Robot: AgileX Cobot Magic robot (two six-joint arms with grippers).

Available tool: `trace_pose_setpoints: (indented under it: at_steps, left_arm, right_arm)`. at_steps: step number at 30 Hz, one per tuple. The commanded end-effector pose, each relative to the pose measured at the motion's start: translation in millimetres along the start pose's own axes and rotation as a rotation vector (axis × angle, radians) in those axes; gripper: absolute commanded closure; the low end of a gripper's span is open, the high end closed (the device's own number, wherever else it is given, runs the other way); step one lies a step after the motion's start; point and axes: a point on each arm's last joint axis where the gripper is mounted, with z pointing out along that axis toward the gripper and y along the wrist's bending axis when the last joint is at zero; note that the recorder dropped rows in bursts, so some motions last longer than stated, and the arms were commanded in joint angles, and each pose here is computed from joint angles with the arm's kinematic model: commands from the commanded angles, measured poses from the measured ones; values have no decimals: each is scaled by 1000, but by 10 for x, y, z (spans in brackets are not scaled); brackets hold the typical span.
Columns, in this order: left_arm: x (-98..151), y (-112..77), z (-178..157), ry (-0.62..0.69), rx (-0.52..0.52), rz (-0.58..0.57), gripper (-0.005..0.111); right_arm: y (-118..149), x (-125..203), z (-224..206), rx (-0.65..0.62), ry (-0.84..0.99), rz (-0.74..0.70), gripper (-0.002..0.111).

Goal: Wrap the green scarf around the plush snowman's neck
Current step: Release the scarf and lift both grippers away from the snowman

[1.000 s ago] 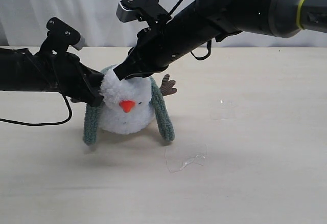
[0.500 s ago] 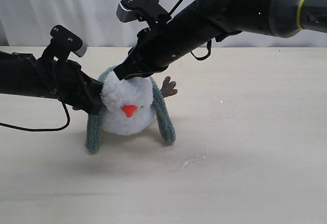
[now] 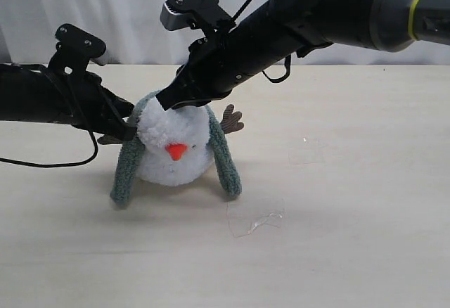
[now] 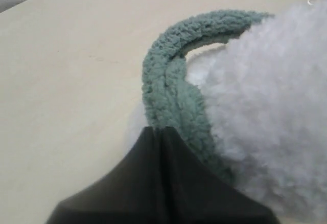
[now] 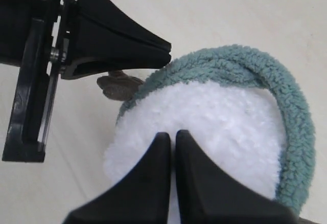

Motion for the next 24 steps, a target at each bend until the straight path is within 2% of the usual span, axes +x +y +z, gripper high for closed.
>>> trace_pose_setpoints:
  at_steps: [1, 9, 16, 19, 22, 24]
  left_arm:
    - [-48, -36, 2, -44, 44, 14, 107]
    - [-96, -24, -38, -73, 25, -12, 107]
    - [-220, 102, -341, -98, -172, -107, 107]
    - [-257, 85, -535, -131, -213, -113, 107]
    - [-218, 54, -736, -145, -265, -114, 107]
    - [-172, 91, -889, -135, -366, -124, 107]
  right_arm:
    - [10, -15, -8, -3, -3, 2, 104]
    - [49, -108, -123, 0, -37, -15, 104]
    - [222, -357, -556, -10, -118, -65, 104]
    - [234, -368, -607, 1, -123, -68, 104]
    - [175, -369, -664, 103, -108, -108, 104]
    - [137, -359, -721, 216, -74, -147, 104]
